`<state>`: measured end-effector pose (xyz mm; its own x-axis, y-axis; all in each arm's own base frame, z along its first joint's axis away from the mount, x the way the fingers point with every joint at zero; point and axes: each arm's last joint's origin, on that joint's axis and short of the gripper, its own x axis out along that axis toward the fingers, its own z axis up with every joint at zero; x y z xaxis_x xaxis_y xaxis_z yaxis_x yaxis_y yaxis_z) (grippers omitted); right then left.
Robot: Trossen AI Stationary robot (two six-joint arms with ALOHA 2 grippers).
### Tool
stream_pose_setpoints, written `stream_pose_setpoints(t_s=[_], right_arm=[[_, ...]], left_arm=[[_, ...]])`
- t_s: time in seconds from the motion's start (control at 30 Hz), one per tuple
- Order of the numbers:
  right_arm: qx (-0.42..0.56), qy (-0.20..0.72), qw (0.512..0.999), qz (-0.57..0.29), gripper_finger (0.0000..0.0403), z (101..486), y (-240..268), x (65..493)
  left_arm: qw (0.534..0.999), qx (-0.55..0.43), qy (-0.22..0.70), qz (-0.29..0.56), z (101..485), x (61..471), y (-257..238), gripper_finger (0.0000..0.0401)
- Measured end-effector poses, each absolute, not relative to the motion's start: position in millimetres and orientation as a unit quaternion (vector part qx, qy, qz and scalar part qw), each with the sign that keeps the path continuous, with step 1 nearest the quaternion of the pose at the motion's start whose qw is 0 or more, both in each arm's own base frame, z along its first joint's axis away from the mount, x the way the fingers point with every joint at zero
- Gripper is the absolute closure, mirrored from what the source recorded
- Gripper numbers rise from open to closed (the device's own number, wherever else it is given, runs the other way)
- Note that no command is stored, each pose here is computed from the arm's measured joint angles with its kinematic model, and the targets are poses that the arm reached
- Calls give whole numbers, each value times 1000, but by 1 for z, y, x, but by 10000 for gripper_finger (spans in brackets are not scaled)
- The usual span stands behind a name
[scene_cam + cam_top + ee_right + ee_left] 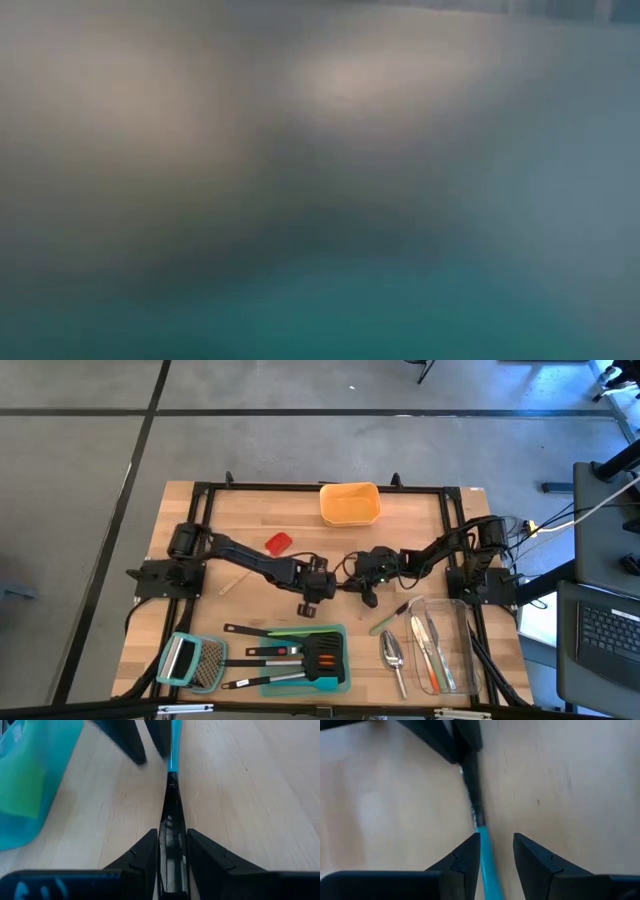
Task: Pick & Place Kitchen Items
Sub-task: Put the blue table knife into the transparent bin
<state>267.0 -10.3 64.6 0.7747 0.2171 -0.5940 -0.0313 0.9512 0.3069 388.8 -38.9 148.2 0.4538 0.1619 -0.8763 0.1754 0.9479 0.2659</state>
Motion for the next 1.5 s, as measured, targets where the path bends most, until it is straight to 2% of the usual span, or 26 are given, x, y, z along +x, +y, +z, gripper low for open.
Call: stream_pose_setpoints(t_s=[0.2,0.63,0.83,1.13,1.33,1.43,1.5], right_arm=[[146,329,931,65,295,65,-10,267],[139,325,933,69,291,65,-10,268],[131,323,934,76,247,68,-5,268],[101,321,939,70,153,70,4,268],[96,321,940,67,142,70,7,268],[88,321,941,51,145,70,9,268],[80,321,943,42,148,70,10,268]], left_arm=[[822,208,529,12,125,395,-44,289],[824,221,521,39,130,393,-49,289],[833,200,510,82,135,393,-48,289],[855,142,495,59,140,395,-49,289],[888,80,451,41,163,392,-30,290],[916,34,400,7,178,381,-13,292],[921,14,390,15,182,367,1,295]])
